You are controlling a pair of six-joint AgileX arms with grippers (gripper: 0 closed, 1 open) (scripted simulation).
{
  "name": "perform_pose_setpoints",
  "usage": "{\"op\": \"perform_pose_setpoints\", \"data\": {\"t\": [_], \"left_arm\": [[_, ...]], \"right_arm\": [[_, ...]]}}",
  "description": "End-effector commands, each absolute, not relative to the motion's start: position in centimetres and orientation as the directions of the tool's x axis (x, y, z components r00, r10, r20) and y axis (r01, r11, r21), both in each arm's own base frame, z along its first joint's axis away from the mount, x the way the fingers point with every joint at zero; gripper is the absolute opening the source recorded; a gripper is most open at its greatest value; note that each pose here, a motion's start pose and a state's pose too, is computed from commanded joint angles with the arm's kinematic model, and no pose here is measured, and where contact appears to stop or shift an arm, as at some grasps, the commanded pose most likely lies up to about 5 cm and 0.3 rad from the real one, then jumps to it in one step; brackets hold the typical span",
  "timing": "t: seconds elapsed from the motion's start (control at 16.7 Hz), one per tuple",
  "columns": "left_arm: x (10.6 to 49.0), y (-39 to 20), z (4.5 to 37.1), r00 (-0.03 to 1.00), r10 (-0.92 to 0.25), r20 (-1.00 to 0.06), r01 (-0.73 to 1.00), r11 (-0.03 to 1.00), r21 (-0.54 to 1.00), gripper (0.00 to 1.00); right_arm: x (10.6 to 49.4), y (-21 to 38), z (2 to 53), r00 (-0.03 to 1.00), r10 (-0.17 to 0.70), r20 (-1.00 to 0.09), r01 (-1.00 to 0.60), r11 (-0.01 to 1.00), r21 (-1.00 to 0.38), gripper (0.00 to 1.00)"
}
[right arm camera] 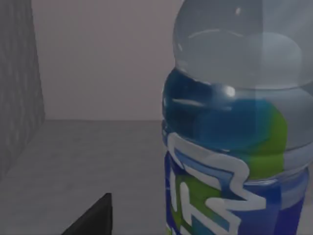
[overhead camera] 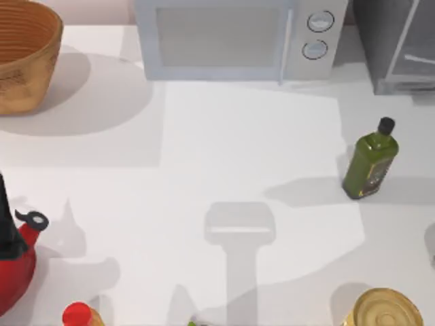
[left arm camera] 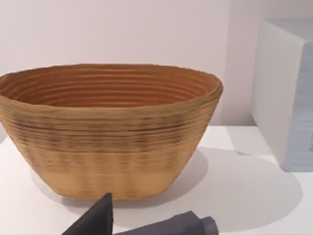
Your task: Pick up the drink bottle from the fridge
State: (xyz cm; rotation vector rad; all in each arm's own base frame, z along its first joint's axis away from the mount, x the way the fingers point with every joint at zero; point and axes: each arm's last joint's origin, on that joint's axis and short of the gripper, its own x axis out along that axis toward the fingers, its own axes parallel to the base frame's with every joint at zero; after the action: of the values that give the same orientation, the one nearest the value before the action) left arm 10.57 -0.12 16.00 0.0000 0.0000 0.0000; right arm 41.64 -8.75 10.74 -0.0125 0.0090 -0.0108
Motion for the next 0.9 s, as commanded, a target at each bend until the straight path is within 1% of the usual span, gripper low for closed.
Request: {"op": "perform_pose_setpoints", "data": {"t": [0.36, 0.66, 0.9], "left_arm": [[10.6, -0.1, 16.0, 1.000, 0.000, 0.000, 0.000, 1.000, 0.000, 1.00], [10.6, -0.1, 16.0, 1.000, 0.000, 0.000, 0.000, 1.000, 0.000, 1.00], [10.6, -0.1, 16.0, 1.000, 0.000, 0.000, 0.000, 1.000, 0.000, 1.00]], "right_arm": [[46.4, -8.7, 11.0, 1.000, -0.010, 0.000, 0.010, 1.000, -0.014, 1.00], [46.9, -8.7, 10.9, 1.000, -0.010, -0.004, 0.010, 1.000, -0.013, 1.00], [46.9, -8.7, 10.9, 1.000, -0.010, -0.004, 0.010, 1.000, -0.013, 0.70]]}}
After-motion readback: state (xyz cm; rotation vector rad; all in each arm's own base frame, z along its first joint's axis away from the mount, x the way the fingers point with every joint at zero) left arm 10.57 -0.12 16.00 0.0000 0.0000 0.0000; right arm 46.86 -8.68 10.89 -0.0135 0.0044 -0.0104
